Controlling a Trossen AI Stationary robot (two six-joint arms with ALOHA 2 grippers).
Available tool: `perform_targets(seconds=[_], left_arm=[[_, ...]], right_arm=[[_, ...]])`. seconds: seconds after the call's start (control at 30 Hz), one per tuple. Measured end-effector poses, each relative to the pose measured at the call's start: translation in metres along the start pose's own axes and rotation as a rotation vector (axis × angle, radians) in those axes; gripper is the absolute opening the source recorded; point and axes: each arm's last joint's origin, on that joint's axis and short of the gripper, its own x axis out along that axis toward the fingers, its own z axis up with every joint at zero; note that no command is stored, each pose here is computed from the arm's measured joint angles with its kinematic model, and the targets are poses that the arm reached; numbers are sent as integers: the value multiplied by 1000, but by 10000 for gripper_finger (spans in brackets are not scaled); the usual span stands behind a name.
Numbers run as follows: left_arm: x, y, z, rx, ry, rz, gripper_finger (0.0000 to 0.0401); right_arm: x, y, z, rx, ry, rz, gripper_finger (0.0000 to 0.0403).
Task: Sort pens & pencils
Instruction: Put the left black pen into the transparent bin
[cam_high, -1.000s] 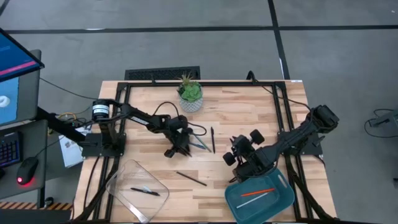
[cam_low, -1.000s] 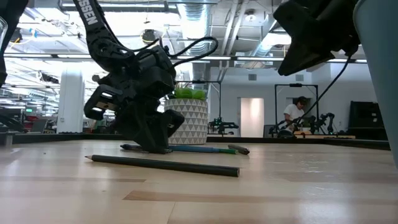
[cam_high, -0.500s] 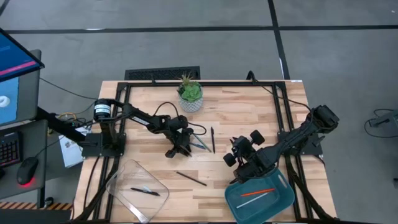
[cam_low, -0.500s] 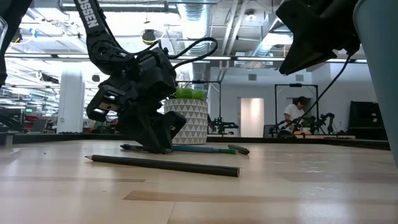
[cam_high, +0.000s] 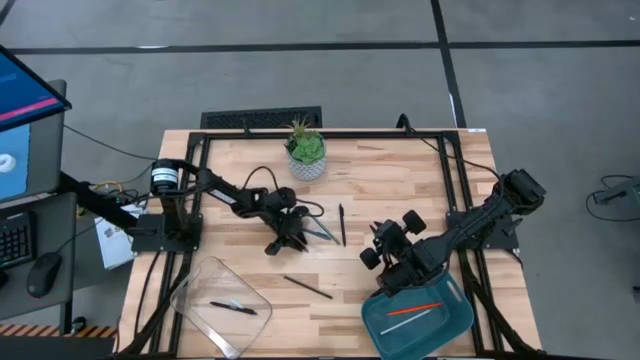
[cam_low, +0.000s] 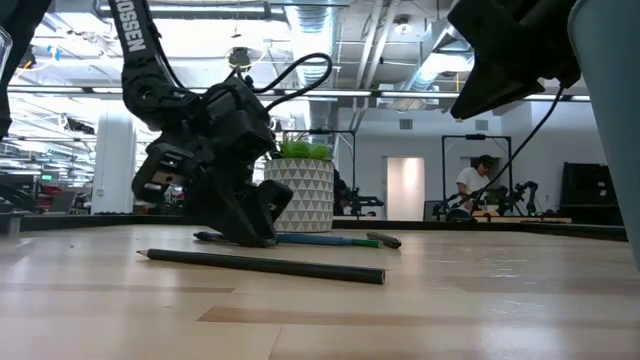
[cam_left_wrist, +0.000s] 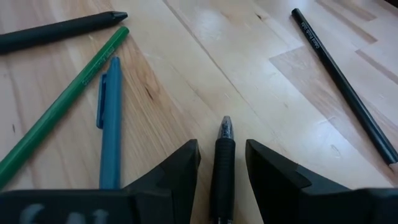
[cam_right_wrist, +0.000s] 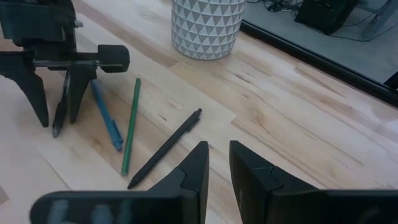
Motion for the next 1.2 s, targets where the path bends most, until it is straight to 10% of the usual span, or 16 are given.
perform_targets(seconds=[1.2], left_arm=[[1, -7, -6, -4, -10, 34, 130]], right_arm=[[0, 0, 0, 1, 2, 3, 87]])
